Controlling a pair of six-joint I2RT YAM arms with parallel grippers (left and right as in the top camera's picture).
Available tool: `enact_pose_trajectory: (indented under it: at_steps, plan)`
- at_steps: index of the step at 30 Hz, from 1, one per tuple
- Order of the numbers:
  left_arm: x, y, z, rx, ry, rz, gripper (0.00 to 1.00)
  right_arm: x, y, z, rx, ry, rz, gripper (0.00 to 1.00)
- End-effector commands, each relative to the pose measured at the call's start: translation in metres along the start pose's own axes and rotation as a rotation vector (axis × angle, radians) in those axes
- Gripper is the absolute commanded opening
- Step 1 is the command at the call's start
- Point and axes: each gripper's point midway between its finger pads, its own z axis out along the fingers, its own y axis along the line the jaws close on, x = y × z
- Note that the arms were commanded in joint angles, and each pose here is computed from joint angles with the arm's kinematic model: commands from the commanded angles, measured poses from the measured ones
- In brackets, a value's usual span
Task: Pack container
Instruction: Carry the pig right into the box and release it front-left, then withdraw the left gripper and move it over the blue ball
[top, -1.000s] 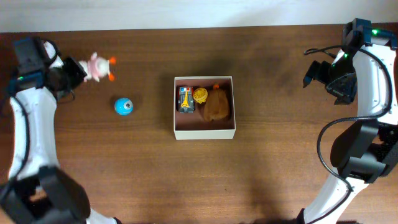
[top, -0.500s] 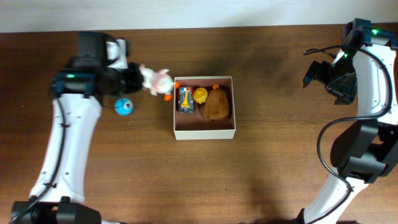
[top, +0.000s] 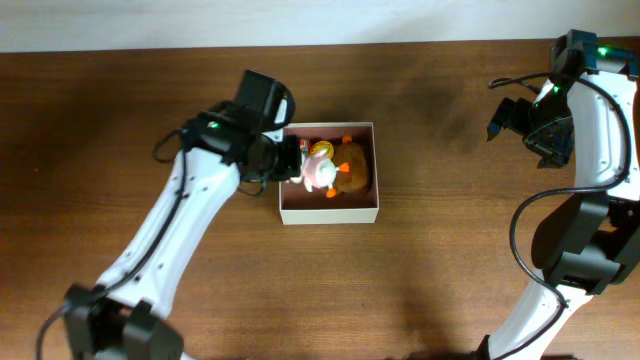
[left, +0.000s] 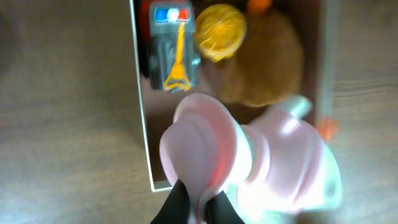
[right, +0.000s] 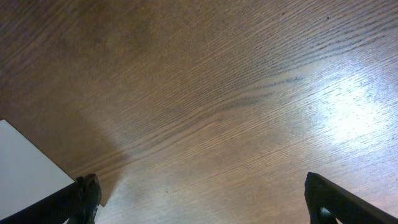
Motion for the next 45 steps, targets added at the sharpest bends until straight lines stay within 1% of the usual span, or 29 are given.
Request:
enact_pose_trajectory:
  at_steps: [1, 6, 12, 16, 17, 18, 23, 24, 30, 34, 36, 38, 42, 43, 45]
  plan:
    - [0.004, 0.006, 0.023, -0.054, 0.053, -0.080, 0.02, 0.000, -0.002, -0.006, 0.004, -0.017, 0.013, 0.99]
    - [0.011, 0.008, 0.046, -0.081, 0.109, -0.143, 0.02, 0.000, -0.002, -0.006, 0.004, -0.017, 0.014, 0.99]
    - [0.019, 0.004, 0.062, -0.096, 0.152, -0.129, 0.02, 0.000, -0.002, -0.006, 0.004, -0.017, 0.014, 0.99]
    - [0.023, -0.001, 0.064, -0.095, 0.159, -0.114, 0.02, 0.000, -0.002, -0.006, 0.004, -0.017, 0.013, 0.99]
    - [0.023, -0.002, 0.064, -0.095, 0.161, -0.110, 0.04, 0.000, -0.002, -0.006, 0.004, -0.017, 0.014, 0.99]
    - [0.024, -0.002, 0.064, -0.095, 0.161, -0.110, 0.09, 0.000, -0.002, -0.006, 0.004, -0.017, 0.014, 0.99]
    - [0.023, -0.002, 0.064, -0.095, 0.161, -0.111, 0.40, 0.000, -0.002, -0.006, 0.004, -0.017, 0.014, 0.99]
    - [0.024, -0.002, 0.063, -0.093, 0.162, -0.111, 0.44, 0.000, -0.002, -0.006, 0.004, -0.017, 0.013, 0.99]
    - [0.024, -0.007, 0.062, -0.069, 0.168, -0.112, 0.47, 0.000, -0.002, -0.006, 0.004, -0.017, 0.014, 0.99]
    - [0.016, -0.011, 0.054, -0.055, 0.142, -0.096, 0.47, 0.000, -0.002, -0.006, 0.004, -0.017, 0.014, 0.99]
    - [0.006, -0.012, 0.043, -0.052, 0.105, -0.067, 0.47, 0.000, -0.002, -0.006, 0.004, -0.017, 0.014, 0.99]
    - [-0.008, -0.003, 0.025, -0.095, 0.046, -0.074, 0.47, 0.000, -0.002, -0.006, 0.004, -0.017, 0.014, 0.99]
    - [-0.040, 0.031, -0.018, -0.211, -0.089, -0.091, 0.47, 0.000, -0.002, -0.006, 0.004, -0.017, 0.014, 0.99]
    - [-0.045, 0.040, -0.027, -0.241, -0.114, -0.093, 0.51, 0.000, -0.002, -0.006, 0.004, -0.017, 0.014, 0.99]
    - [-0.053, 0.064, -0.041, -0.312, -0.161, -0.126, 0.70, 0.000, -0.002, -0.006, 0.004, -0.017, 0.014, 0.99]
